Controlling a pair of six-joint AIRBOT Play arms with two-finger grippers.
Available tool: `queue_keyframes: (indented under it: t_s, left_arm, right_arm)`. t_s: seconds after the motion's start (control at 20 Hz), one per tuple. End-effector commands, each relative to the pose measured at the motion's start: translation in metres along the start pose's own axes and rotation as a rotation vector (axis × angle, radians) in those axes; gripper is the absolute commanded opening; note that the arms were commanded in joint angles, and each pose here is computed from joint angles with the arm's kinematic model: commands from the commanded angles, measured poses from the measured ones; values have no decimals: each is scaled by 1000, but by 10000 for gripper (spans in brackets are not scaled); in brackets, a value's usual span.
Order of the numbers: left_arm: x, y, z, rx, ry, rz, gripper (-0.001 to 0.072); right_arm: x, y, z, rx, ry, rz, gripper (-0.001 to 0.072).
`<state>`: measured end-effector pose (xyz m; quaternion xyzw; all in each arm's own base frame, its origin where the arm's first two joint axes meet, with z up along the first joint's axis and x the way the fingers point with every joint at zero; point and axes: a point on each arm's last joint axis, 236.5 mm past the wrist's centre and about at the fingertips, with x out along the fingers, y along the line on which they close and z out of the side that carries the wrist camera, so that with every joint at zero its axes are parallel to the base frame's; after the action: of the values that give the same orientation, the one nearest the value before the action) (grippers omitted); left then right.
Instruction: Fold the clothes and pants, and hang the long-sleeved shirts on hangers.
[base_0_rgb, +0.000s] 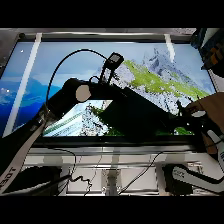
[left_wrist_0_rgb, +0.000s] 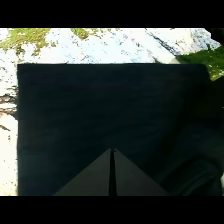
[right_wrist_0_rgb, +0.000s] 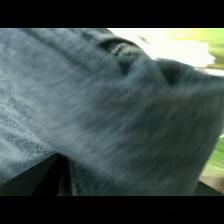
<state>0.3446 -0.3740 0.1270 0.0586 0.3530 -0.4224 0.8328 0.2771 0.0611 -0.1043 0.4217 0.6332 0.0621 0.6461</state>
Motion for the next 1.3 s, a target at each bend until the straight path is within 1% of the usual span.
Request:
queue_keyframes:
  t_s: [0.0,0.1,0.15,0.2,0.3,0.35,0.45,0.6,0.65,0.75,0.8,0.85,0.9,0.95,1.1,1.25]
  left_arm:
    - [0,1,-1,3,2,2,23]
    - [0,1,-1,4,2,3,23]
    - [0,2,-1,7,2,6,23]
    - [0,2,-1,9,3,8,23]
    - [0,3,-1,11,3,10,23]
    - [0,3,-1,11,3,10,23]
    - [0,2,-1,11,3,10,23]
    - [0,2,-1,11,4,10,23]
    - [0,2,-1,11,4,10,23]
    - [0,3,-1,11,4,10,23]
    - [0,3,-1,12,4,11,23]
    - [0,5,-1,24,5,23,23]
    - [-1,11,-1,50,8,48,23]
    - [-4,21,-1,85,10,87,23]
    - [-32,56,12,180,-19,222,22]
    - [-87,91,37,160,-112,322,22]
  right_arm:
    - [28,11,20,8,-52,59,549]
    - [36,23,39,58,-144,73,559]
    - [38,37,45,79,-172,110,559]
    - [40,56,48,63,-185,153,559]
    - [43,94,42,-58,-161,211,558]
    - [46,110,37,-107,-143,218,578]
    - [60,136,33,-185,-141,211,698]
    - [86,168,40,-133,-173,196,699]
    - [96,178,35,-144,-140,203,698]
    - [119,197,19,-171,-36,224,674]
    - [129,208,14,-158,-4,236,625]
    - [139,220,9,-151,17,250,456]
    - [147,231,5,-153,27,265,216]
    - [156,243,2,-155,27,281,45]
    - [159,273,20,-168,-70,316,35]
    - [128,304,57,-184,-166,382,35]
